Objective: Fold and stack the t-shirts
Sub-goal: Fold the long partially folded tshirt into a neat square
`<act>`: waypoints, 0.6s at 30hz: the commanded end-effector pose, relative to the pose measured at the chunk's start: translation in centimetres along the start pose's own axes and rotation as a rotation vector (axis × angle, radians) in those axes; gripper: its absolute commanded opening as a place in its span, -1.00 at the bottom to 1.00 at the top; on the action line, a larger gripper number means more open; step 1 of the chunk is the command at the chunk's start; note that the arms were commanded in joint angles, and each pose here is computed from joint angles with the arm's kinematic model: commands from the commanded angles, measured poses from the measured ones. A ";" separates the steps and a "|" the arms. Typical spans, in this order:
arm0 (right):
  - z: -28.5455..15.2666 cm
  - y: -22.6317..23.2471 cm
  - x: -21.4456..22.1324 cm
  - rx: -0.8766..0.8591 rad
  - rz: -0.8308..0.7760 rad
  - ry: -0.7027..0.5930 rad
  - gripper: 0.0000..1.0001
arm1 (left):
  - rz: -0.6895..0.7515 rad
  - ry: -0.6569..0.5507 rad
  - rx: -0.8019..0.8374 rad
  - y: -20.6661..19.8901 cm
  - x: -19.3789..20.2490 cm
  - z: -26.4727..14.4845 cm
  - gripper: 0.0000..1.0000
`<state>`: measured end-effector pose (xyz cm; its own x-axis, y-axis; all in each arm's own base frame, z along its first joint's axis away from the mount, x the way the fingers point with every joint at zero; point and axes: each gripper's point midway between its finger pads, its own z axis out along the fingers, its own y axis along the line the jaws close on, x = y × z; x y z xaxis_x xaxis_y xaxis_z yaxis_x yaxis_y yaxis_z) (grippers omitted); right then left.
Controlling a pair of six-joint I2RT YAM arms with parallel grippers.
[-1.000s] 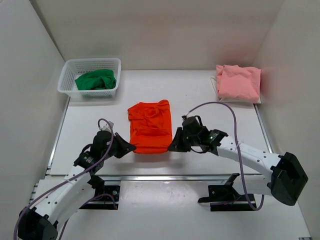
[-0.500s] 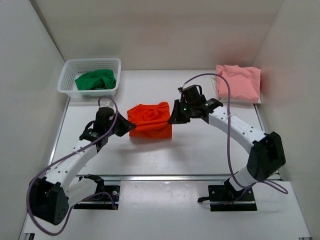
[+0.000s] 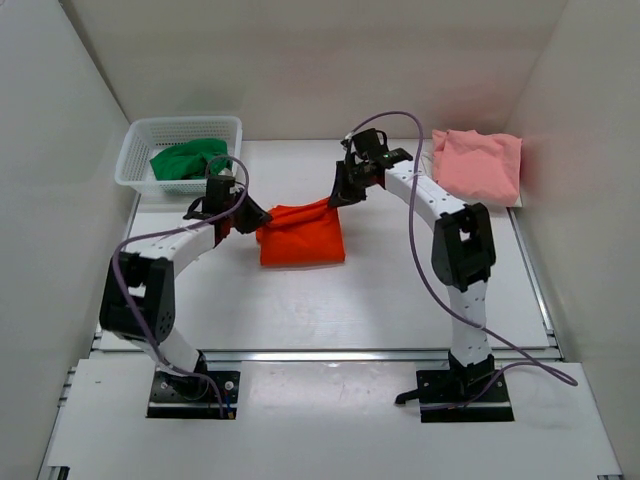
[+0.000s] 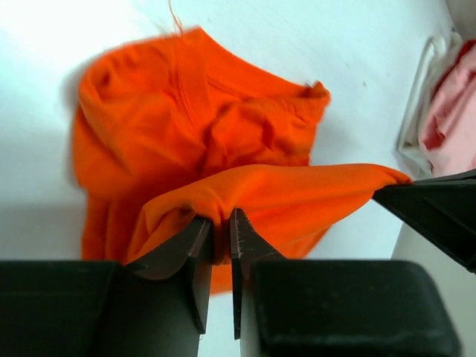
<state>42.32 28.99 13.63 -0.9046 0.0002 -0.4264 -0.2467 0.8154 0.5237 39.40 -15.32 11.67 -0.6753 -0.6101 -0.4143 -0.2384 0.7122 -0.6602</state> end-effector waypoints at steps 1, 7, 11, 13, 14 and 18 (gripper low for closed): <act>1.0 -1.8 -4.0 -0.004 -0.038 -0.051 -0.99 | -0.003 -0.061 0.017 -0.3 -3.4 2.3 -0.48; 2.6 -1.9 -9.7 -0.105 -0.086 -0.224 -0.02 | -0.141 -0.208 0.200 -3.5 -9.6 2.8 0.87; 1.7 -3.6 -10.5 -0.052 -0.083 -0.267 0.18 | -0.062 -0.229 0.317 -7.5 -10.8 1.1 0.97; 1.6 -3.9 -9.1 -0.053 -0.070 -0.229 0.19 | 0.021 -0.179 0.393 -9.8 -9.6 0.8 0.97; 2.1 -4.5 -7.9 -0.052 -0.060 -0.202 0.18 | 0.071 -0.162 0.459 -11.4 -8.7 0.2 0.97; 1.9 -5.9 -3.9 -0.026 -0.020 -0.165 0.19 | 0.192 -0.063 0.522 -13.2 -4.6 0.2 0.46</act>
<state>49.26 25.35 8.69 -0.8603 0.0802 -0.5034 -0.2366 0.8119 0.5337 47.95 -18.23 18.12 -0.5944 -0.6443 -0.4812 0.0435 0.5718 -0.8193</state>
